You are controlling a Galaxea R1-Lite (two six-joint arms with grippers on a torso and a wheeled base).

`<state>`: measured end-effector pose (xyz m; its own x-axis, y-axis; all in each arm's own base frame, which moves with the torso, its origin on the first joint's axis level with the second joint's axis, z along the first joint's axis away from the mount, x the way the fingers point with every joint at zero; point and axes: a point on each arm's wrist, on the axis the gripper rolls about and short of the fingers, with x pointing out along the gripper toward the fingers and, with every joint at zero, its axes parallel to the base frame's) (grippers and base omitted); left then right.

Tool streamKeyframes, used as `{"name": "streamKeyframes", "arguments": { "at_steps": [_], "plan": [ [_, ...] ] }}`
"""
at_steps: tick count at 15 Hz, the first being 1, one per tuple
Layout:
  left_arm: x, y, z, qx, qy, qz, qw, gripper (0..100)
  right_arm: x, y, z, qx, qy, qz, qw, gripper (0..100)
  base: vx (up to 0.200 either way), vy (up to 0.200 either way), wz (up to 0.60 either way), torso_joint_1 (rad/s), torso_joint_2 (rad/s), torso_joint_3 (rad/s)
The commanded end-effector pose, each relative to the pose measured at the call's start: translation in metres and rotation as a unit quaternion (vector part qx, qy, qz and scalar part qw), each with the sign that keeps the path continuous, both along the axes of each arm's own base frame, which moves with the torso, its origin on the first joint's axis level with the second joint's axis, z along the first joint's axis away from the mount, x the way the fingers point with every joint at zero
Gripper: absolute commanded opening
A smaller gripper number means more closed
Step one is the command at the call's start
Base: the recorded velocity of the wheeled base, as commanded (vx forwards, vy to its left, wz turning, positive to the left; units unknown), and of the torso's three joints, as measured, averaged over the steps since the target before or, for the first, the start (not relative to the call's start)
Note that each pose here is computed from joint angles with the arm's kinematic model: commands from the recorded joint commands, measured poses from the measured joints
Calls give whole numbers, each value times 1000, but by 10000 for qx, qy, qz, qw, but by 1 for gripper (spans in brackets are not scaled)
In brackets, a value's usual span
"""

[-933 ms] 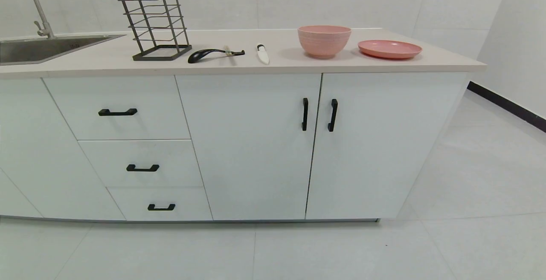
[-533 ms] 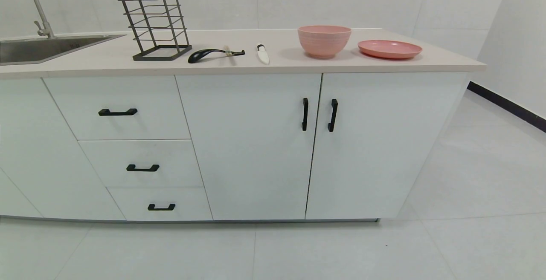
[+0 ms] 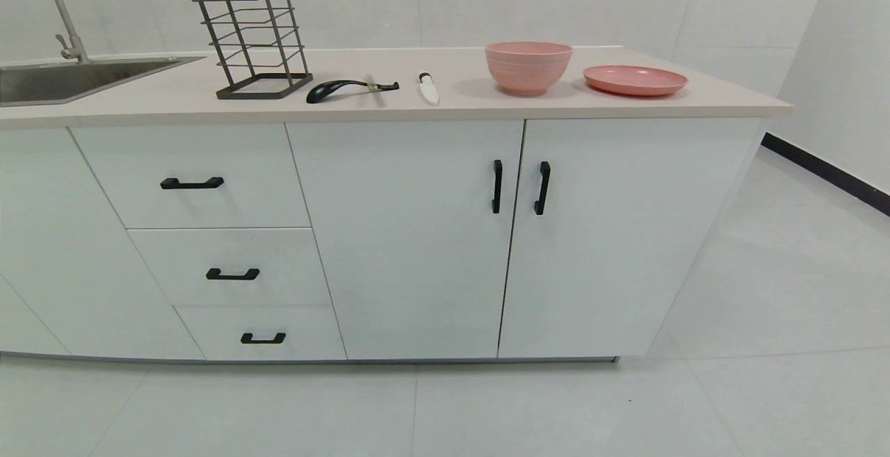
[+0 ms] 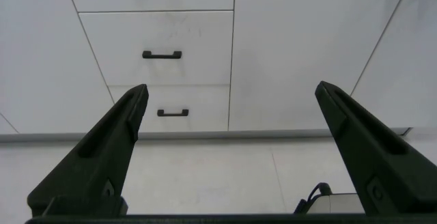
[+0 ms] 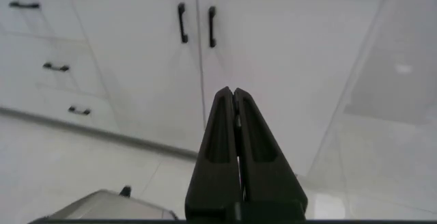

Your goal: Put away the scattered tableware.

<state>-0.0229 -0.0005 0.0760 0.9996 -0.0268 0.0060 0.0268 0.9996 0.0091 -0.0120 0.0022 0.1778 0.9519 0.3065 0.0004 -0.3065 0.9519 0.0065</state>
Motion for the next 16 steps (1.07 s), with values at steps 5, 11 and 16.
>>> {"name": "streamKeyframes", "arguments": {
  "at_steps": [5,11,16],
  "plan": [
    [0,0,0,1,7,-4,10000,100,93,26,12,-478,1290,849,9868,0,0,0,0,0,0,0],
    [0,-1,0,10,6,-188,9998,100,172,51,-15,-554,1563,1147,9795,0,0,0,0,0,0,0],
    [0,-1,0,-20,0,-204,9998,100,224,70,-26,-1008,1671,1302,9721,100,0,0,0,0,0,0]
  ]
}}
